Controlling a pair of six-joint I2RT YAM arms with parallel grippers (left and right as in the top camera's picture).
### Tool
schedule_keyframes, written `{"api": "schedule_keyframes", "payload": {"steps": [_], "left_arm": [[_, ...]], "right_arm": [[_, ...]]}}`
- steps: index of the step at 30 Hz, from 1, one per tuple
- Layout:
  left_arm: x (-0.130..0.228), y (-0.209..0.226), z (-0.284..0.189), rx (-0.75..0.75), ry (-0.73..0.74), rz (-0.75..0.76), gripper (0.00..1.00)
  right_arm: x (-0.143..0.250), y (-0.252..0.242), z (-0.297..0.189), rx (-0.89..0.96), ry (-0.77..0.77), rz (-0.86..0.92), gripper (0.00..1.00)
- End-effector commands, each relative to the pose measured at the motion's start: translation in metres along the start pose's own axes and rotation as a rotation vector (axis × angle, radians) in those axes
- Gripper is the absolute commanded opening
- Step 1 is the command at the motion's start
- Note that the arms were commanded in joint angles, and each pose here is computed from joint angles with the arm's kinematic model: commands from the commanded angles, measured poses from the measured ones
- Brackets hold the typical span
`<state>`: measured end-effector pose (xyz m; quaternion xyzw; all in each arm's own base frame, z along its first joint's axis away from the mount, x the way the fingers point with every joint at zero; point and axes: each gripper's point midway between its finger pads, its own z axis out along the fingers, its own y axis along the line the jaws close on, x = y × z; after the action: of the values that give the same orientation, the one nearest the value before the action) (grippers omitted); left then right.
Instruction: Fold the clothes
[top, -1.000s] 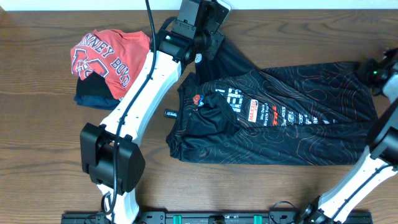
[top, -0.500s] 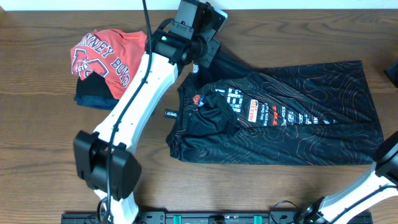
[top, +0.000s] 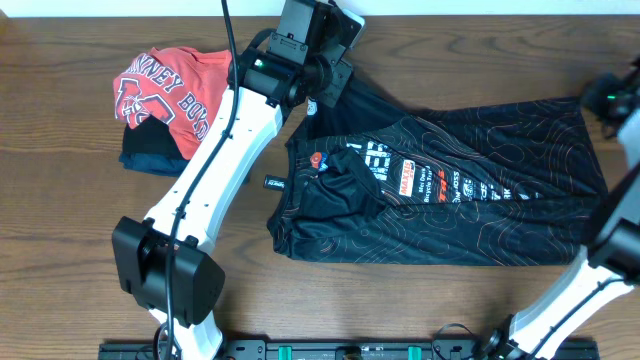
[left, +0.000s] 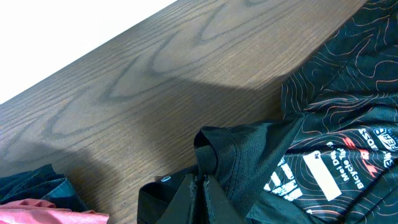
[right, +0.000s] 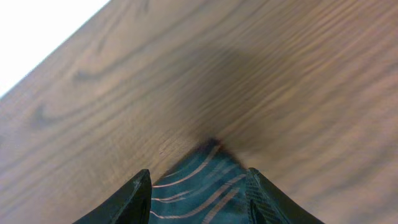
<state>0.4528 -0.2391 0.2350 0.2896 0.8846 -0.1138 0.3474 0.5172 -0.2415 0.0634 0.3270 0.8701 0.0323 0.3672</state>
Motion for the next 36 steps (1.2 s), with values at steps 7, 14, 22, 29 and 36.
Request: {"api": "schedule_keyframes", "payload": {"steps": [7,14,22,29,36], "left_arm": [[-0.005,-0.001,-0.007,-0.002,-0.016,0.006,0.06],[-0.005,-0.001,-0.007,-0.002,-0.016,0.006,0.06],[-0.005,-0.001,-0.007,-0.002,-0.016,0.006,0.06],[-0.004,-0.001,-0.007,-0.002,-0.015,0.006,0.06],[-0.002,-0.002,-0.007,-0.001,-0.005,0.005,0.06]], "right_arm": [[0.028,-0.018,0.036,0.14,0.016,-0.015,0.47],[0.043,-0.028,0.048,0.172,0.045,-0.014,0.46],[0.056,-0.032,0.06,0.171,0.073,-0.013,0.33],[0.043,-0.031,0.049,0.152,0.052,-0.003,0.01],[0.002,-0.03,0.01,0.105,-0.014,0.026,0.01]]}}
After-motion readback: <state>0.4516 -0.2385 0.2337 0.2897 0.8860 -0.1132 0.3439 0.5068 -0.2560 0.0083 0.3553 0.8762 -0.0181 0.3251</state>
